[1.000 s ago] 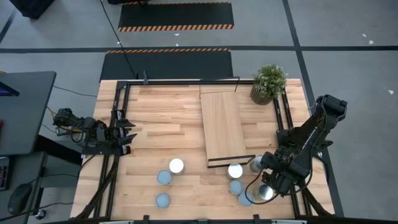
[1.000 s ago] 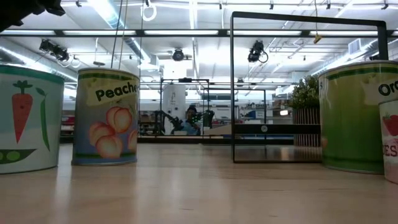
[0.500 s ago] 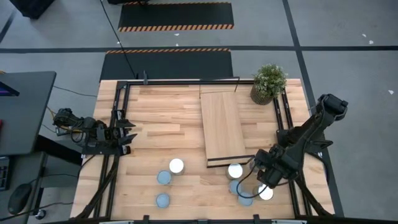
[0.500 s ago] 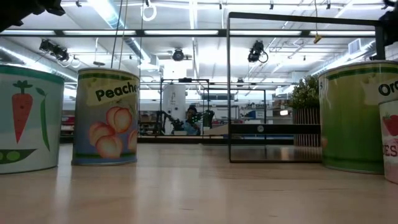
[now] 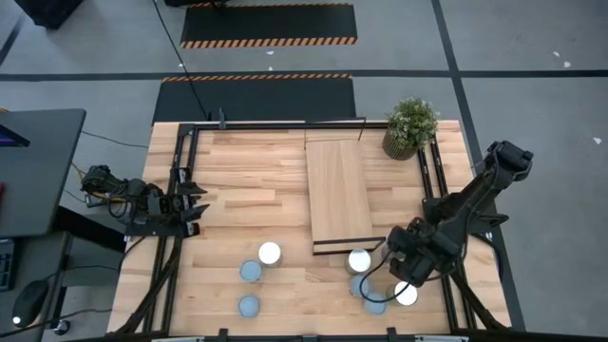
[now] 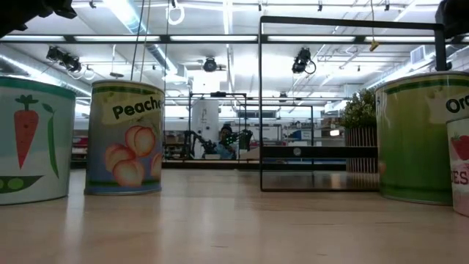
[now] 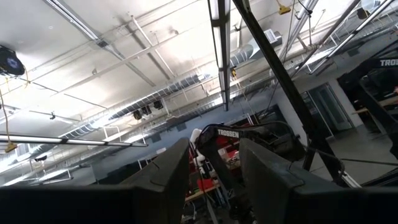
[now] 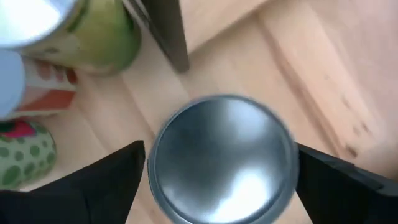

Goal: Pick and place cans onto a shelf
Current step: Put the right canned peaches on the shelf

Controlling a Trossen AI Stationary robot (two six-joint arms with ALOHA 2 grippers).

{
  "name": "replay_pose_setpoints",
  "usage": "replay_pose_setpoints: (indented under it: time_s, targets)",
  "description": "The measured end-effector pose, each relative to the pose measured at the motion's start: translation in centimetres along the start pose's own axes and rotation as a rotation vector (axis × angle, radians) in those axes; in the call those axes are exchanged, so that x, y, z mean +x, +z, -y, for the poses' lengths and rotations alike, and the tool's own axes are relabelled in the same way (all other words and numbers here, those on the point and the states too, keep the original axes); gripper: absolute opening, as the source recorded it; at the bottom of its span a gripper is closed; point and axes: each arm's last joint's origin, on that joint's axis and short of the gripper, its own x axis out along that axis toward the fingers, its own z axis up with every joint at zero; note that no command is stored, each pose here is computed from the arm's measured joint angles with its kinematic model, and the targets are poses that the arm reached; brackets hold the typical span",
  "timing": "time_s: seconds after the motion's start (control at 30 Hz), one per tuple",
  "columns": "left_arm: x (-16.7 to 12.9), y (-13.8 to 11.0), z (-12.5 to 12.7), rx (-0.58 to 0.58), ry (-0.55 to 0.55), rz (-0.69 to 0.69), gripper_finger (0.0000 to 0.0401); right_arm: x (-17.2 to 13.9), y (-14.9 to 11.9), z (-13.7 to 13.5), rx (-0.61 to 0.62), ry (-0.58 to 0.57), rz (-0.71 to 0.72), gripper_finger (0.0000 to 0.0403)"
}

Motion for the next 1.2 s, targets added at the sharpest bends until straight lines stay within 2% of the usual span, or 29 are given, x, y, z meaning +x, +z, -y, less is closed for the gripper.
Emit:
replay_pose_setpoints:
  time_s: [0.47, 0.87, 1.2]
  targets:
    - [0.0, 0.0, 0.0, -0.046, 0.000, 0.000, 0.0149, -0.3, -0.2, 0.3, 0.031, -0.010, 0.000, 0.0383]
    - [0.0, 0.0, 0.0, -0.071, 0.000, 0.000, 0.0149, 1.1, -0.1, 0.7, 0.041, -0.002, -0.040, 0.0331]
    - [0.0, 0.0, 0.0, -0.077, 0.001, 0.001, 0.0149, -1.6, 0.3, 1.3, 0.041, 0.050, -0.072, 0.0325]
